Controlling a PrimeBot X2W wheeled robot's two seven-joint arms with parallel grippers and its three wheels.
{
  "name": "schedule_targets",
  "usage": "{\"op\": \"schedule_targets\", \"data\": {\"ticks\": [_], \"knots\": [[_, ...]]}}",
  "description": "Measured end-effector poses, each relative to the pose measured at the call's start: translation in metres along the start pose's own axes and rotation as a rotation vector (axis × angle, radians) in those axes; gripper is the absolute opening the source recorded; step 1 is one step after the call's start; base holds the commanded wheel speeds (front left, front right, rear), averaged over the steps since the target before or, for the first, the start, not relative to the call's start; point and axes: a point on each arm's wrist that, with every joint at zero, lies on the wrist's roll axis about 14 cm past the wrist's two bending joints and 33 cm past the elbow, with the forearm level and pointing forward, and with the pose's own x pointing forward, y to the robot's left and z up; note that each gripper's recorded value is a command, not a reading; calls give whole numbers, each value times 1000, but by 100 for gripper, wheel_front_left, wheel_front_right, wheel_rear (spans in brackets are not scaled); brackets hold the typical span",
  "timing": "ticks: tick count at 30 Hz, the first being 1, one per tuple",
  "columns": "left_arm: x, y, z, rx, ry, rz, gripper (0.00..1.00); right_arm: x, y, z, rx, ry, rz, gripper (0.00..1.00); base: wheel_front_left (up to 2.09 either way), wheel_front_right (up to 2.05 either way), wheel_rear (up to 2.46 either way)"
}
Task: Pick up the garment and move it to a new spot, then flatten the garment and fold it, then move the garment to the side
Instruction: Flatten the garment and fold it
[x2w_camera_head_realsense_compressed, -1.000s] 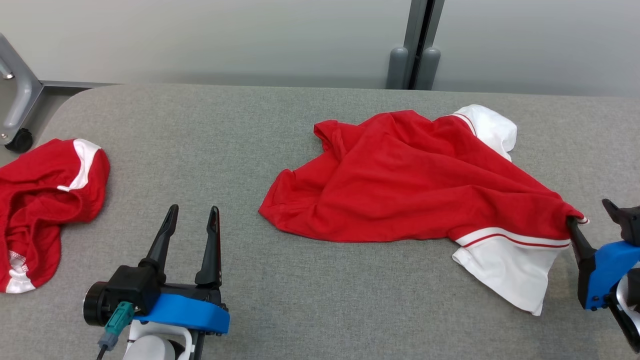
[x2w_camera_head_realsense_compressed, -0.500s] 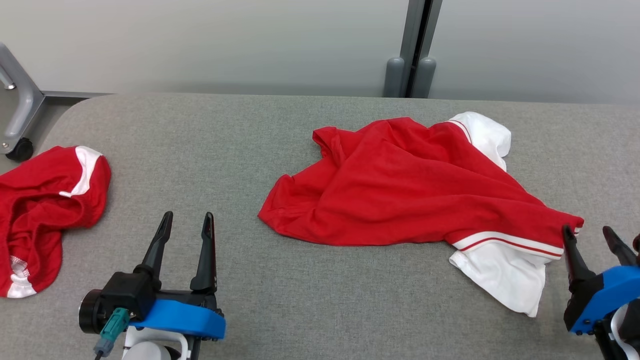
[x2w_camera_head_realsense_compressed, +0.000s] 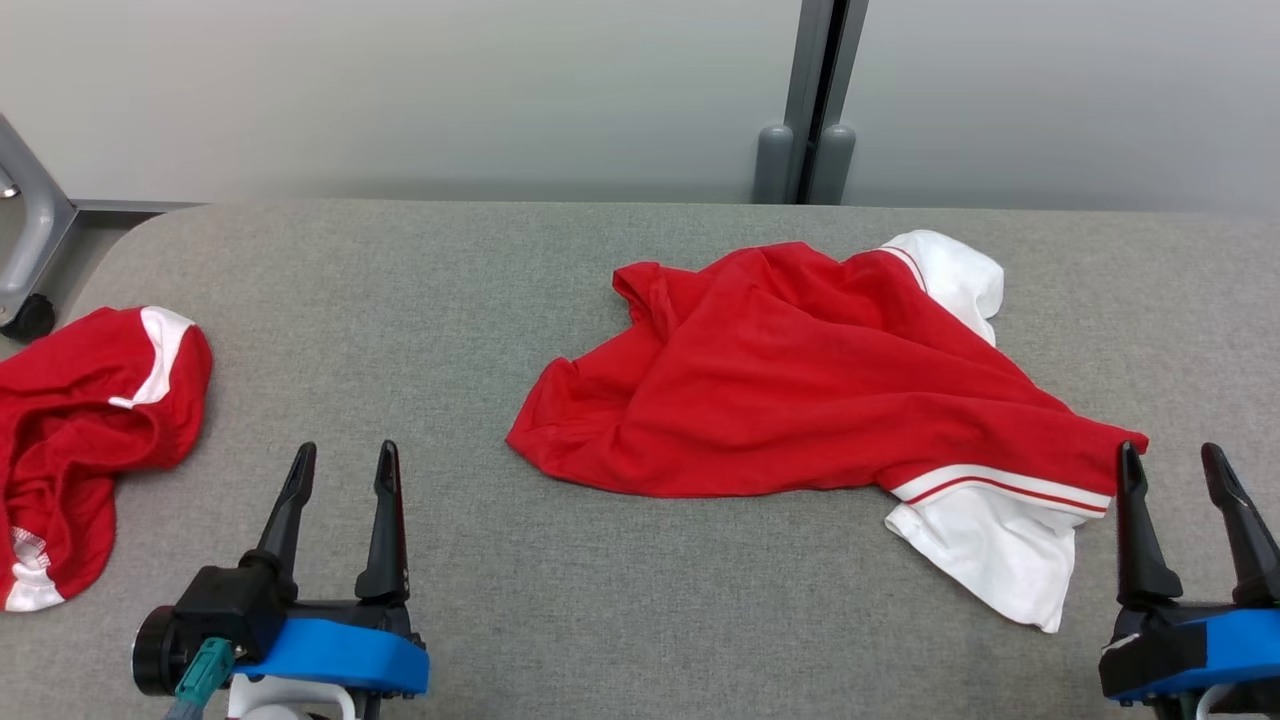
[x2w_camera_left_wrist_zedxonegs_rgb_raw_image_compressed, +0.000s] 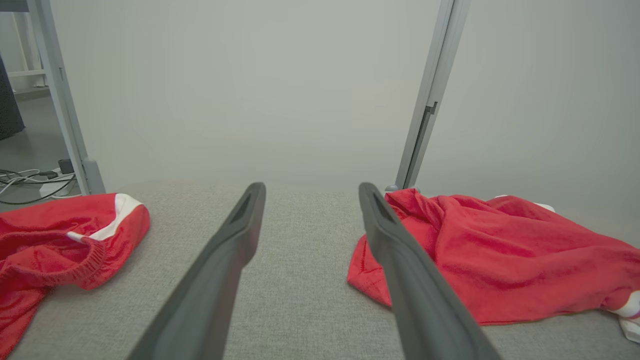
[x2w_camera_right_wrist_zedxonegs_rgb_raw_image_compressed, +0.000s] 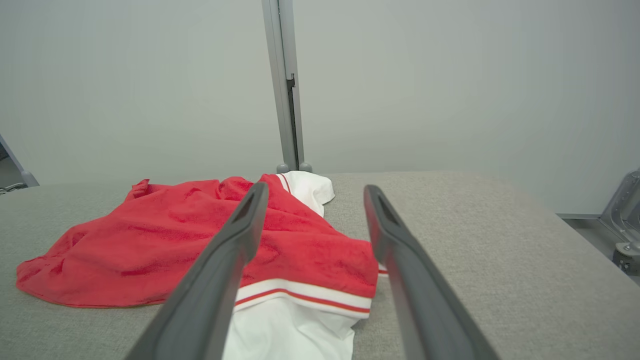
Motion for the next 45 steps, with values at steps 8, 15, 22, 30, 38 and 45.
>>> {"op": "schedule_targets", "data": {"ticks": [8, 15, 22, 30, 38, 45], "knots": [[-9, 1, -1, -2, 3, 9, 100, -10, 8, -3, 31, -45, 19, 100, 0, 0, 0], [-11, 0, 0, 1, -1, 5, 100, -14, 7, -8, 44, -25, 15, 100, 0, 0, 0], [-11, -1, -1, 3, 5, 0, 100, -15, 6, -13, 53, -6, 13, 100, 0, 0, 0], [-5, -10, -16, 16, 53, -40, 100, -17, -8, -34, 85, 87, -33, 100, 0, 0, 0], [24, -49, -56, 54, 229, -165, 100, -23, -5, -85, 107, 317, -32, 100, 0, 0, 0], [53, -65, -98, 158, 411, -212, 100, -20, -3, -119, 69, 445, -27, 100, 0, 0, 0]]}}
